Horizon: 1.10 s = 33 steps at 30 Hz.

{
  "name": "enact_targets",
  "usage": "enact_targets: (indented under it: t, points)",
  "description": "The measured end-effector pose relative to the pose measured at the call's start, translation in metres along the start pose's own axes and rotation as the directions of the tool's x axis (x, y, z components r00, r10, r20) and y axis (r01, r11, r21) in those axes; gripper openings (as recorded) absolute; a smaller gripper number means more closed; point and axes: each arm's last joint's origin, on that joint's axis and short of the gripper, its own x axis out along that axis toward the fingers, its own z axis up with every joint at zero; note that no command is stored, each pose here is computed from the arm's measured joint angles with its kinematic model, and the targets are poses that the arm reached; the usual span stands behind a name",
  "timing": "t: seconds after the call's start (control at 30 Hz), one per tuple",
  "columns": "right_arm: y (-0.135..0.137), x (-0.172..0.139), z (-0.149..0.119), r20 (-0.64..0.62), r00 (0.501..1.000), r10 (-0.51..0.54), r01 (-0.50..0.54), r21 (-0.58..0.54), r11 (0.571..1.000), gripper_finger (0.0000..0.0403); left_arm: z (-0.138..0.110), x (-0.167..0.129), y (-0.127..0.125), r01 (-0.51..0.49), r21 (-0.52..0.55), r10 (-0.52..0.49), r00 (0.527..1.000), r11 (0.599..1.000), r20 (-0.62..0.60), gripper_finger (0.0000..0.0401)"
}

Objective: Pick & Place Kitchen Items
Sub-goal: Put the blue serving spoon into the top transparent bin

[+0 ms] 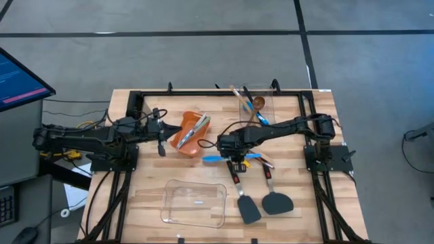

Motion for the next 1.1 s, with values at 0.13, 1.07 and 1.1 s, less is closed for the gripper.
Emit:
enact_targets:
  t: [0.13, 1.07, 1.1]
  points:
    - [0.000, -0.013, 0.007, -0.001, 1.000, 0.000, 0.000, -0.003, 1.000, 0.0037, 0.000, 0.000, 0.000, 0.000, 0.000, 0.000, 1.000, 1.000, 0.000, 0.0004]
    - [0.014, -0.184, -0.010, 0.312, 0.927, -0.209, 0.197, 0.069, 0.978, 0.0029, -0.001, 0.000, 0.000, 0.006, 0.002, -0.006, 1.000, 1.000, -0.007, 0.0004]
    - [0.017, -0.188, -0.013, 0.324, 0.913, -0.247, 0.228, 0.096, 0.969, 0.0029, -0.001, 0.000, 0.000, 0.005, 0.001, -0.005, 1.000, 1.000, -0.006, 0.0004]
